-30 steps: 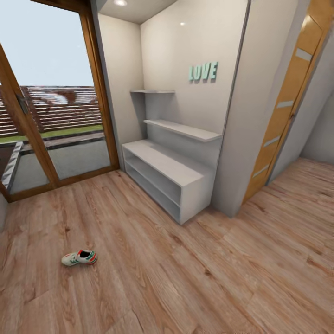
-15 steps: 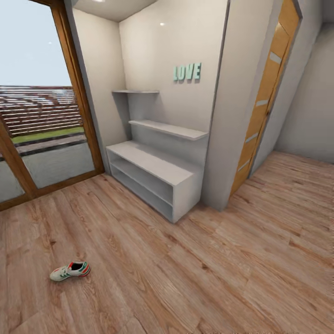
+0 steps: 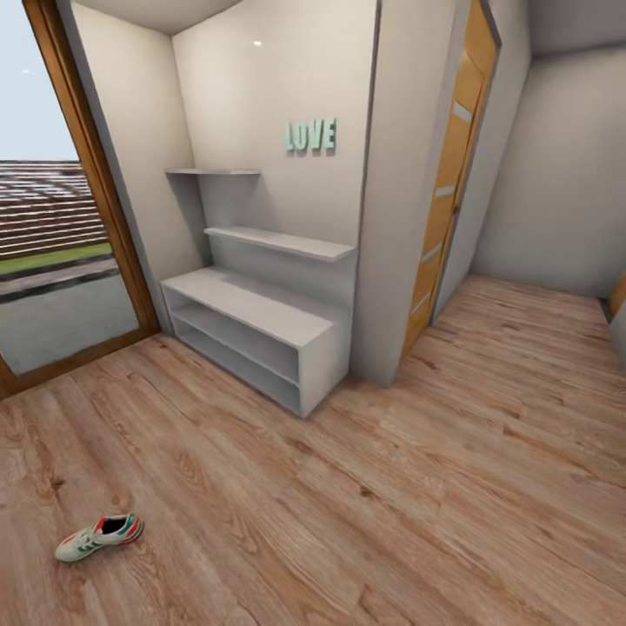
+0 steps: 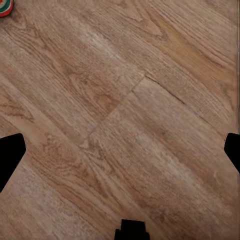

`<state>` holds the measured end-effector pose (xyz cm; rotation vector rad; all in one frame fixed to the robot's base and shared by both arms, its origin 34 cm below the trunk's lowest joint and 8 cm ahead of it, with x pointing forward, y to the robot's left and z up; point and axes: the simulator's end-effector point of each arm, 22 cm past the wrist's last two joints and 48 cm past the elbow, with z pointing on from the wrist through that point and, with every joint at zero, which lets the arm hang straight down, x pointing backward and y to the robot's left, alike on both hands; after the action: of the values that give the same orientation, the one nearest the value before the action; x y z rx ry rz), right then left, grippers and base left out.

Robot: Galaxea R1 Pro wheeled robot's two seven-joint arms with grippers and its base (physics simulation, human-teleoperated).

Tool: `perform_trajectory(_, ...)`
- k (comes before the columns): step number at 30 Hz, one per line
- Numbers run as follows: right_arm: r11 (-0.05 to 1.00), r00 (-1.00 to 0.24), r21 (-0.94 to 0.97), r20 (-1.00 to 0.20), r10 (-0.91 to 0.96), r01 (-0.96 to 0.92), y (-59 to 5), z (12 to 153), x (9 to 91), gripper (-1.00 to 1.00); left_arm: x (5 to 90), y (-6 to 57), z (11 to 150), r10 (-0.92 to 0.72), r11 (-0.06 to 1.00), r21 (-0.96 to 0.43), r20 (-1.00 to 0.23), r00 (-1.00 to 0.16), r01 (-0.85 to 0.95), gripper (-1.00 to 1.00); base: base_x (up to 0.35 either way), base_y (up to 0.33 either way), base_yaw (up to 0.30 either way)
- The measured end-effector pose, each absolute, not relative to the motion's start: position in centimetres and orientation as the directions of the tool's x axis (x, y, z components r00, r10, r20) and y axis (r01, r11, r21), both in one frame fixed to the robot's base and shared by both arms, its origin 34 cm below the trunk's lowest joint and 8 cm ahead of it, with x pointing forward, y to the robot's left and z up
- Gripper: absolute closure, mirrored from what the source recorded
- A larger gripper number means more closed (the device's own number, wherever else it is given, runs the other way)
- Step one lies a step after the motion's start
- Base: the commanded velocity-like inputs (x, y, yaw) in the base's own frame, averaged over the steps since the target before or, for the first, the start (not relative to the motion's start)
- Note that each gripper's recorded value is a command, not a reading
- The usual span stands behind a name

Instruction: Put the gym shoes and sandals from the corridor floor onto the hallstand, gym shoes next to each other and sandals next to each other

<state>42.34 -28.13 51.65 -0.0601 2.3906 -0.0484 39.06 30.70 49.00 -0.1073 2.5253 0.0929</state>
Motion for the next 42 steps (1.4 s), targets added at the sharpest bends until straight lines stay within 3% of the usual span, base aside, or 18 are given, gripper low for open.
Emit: perform_trajectory(42,0.998,-0.731,-0.053,-0.680,-0.057,-0.030,-28.15,51.64,42.31,-1.00,39.07,30.70,49.01,-0.055,0.994,0.043,-0.577,-0.815,-0.098,-1.00,0.000,0.000,-0.267)
